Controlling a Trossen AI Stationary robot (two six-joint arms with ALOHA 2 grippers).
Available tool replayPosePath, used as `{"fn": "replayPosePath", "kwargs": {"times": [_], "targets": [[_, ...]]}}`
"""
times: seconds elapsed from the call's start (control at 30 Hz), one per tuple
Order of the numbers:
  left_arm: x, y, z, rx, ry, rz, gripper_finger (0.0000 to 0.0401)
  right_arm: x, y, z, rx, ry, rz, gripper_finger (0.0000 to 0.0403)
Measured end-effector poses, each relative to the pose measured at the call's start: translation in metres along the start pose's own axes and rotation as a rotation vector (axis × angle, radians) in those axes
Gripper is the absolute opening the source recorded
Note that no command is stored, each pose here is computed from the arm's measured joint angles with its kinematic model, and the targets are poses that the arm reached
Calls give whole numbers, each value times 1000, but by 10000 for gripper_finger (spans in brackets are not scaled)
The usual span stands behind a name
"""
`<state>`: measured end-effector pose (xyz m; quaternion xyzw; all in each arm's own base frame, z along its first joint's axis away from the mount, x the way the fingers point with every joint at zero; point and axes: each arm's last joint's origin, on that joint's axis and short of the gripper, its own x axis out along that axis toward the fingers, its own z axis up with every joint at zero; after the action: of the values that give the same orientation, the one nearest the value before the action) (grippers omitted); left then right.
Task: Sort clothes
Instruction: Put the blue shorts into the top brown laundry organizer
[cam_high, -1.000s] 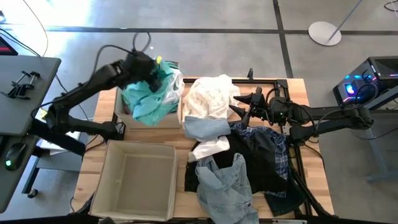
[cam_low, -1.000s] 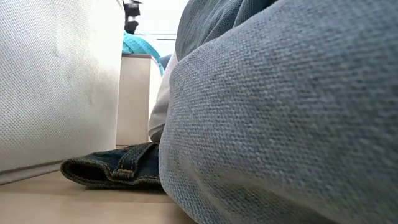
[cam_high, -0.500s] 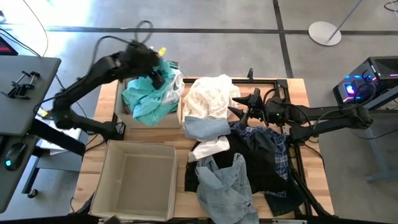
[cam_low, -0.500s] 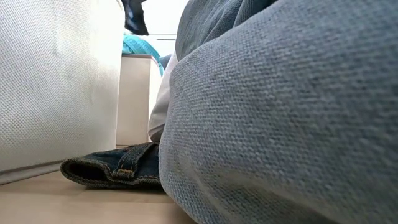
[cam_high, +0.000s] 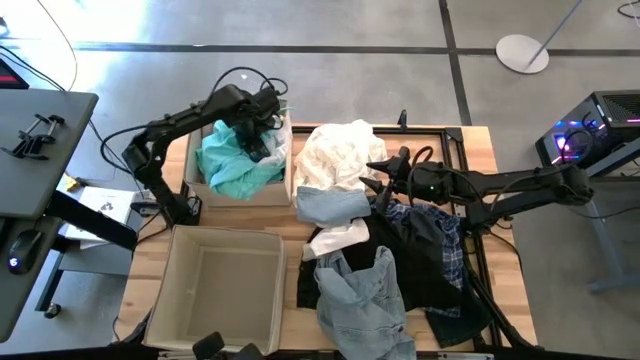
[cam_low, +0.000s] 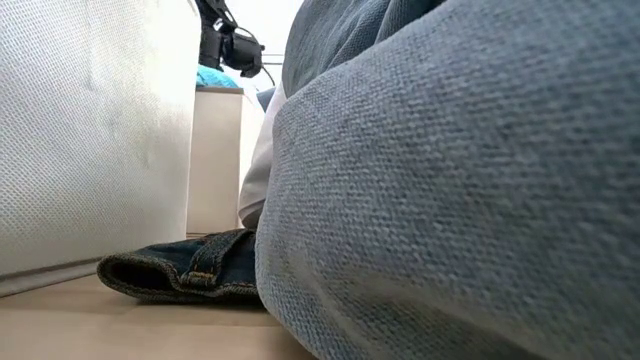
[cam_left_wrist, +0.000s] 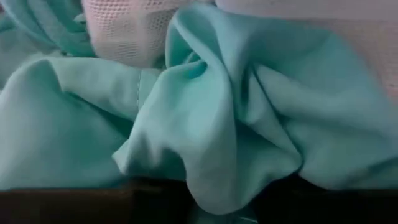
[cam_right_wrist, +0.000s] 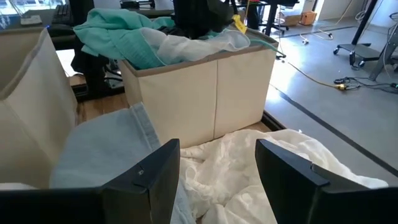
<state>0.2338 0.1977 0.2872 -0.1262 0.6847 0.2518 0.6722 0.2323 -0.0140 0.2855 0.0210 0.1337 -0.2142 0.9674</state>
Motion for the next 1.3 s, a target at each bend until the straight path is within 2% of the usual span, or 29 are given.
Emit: {"fn": "replayPosePath", "kwargs": {"times": [0.13, 0.2, 0.33, 0.47, 0.57, 0.67, 0.73, 0.8, 0.87, 0.93, 1.03, 1.23, 1.3], "targets": [[-4, -1, -1, 41, -28, -27, 122, 0, 0, 0, -7, -2, -4, 199], [-16, -3, -10, 49, -63, -39, 120, -1, 1, 0, -5, -2, 3, 199], [-55, -4, -38, 44, -211, -28, 119, -3, 7, 0, -34, -3, 27, 199], [-86, -3, -69, -67, -345, -30, 119, -5, 10, 2, -58, -33, 44, 199], [-98, -5, -87, -118, -393, -97, 119, -5, 12, 5, -70, -65, 52, 199], [-101, -16, -99, -62, -433, -145, 119, -6, 13, 6, -82, -69, 56, 199], [-99, -25, -104, 4, -467, -193, 119, -6, 13, 6, -93, -68, 55, 199], [-94, -34, -105, 63, -495, -286, 117, -6, 13, 6, -97, -69, 55, 199], [-83, -43, -104, 124, -489, -395, 111, -6, 13, 6, -95, -74, 56, 199], [-70, -50, -101, 169, -488, -452, 99, -6, 13, 6, -96, -74, 56, 199], [-46, -53, -93, 168, -478, -419, 75, -6, 13, 6, -111, -73, 55, 199], [-6, -39, -83, 41, -365, -238, 24, -5, 13, 6, -116, -73, 53, 199], [1, -33, -82, 9, -349, -233, 9, -5, 13, 6, -114, -72, 53, 199]]}}
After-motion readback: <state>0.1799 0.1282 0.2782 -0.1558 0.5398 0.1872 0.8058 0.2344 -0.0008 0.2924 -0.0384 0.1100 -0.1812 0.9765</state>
